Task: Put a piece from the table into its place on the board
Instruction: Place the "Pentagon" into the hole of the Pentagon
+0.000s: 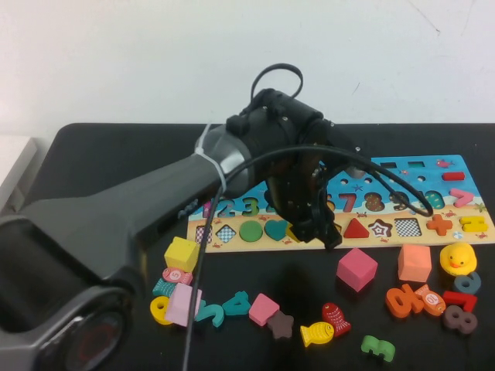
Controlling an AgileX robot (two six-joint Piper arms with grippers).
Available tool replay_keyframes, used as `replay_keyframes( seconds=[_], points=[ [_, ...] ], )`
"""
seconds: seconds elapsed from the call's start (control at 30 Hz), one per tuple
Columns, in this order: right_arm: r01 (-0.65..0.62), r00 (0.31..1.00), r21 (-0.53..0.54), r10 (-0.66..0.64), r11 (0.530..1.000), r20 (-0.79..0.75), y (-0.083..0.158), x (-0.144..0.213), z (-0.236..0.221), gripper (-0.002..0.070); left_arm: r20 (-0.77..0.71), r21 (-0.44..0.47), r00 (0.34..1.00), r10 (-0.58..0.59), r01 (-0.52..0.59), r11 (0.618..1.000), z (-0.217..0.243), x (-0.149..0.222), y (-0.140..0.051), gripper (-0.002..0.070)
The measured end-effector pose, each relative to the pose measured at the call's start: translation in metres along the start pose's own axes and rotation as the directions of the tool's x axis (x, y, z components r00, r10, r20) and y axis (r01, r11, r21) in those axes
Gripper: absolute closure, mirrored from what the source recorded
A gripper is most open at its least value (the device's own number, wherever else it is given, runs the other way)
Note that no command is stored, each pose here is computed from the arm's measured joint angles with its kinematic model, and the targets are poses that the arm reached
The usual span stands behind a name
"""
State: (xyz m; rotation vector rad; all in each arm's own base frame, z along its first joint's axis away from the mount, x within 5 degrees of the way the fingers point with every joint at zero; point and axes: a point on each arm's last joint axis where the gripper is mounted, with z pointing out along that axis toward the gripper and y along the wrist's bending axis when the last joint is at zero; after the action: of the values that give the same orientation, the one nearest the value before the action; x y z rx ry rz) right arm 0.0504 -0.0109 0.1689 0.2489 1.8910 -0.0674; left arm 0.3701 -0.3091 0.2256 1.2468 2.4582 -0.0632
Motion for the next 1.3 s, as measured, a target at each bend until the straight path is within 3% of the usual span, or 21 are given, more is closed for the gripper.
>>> replay_keyframes(
  seconds=[0.3, 1.3],
  points=[
    [0.0, 1.0, 0.0, 0.0, 1.0, 0.0, 0.0, 0.0, 0.0, 0.0657, 0.007, 0.001, 0.999, 0.035, -0.035, 0.999, 0.034, -0.016, -0.004, 0.0365],
    [0.001, 1.0, 0.0, -0.001, 1.0, 0.0, 0.0, 0.0, 0.0, 0.0657, 0.128, -0.016, 0.989, 0.077, -0.076, 0.997, 0.054, -0.03, -0.01, 0.0365]
  ],
)
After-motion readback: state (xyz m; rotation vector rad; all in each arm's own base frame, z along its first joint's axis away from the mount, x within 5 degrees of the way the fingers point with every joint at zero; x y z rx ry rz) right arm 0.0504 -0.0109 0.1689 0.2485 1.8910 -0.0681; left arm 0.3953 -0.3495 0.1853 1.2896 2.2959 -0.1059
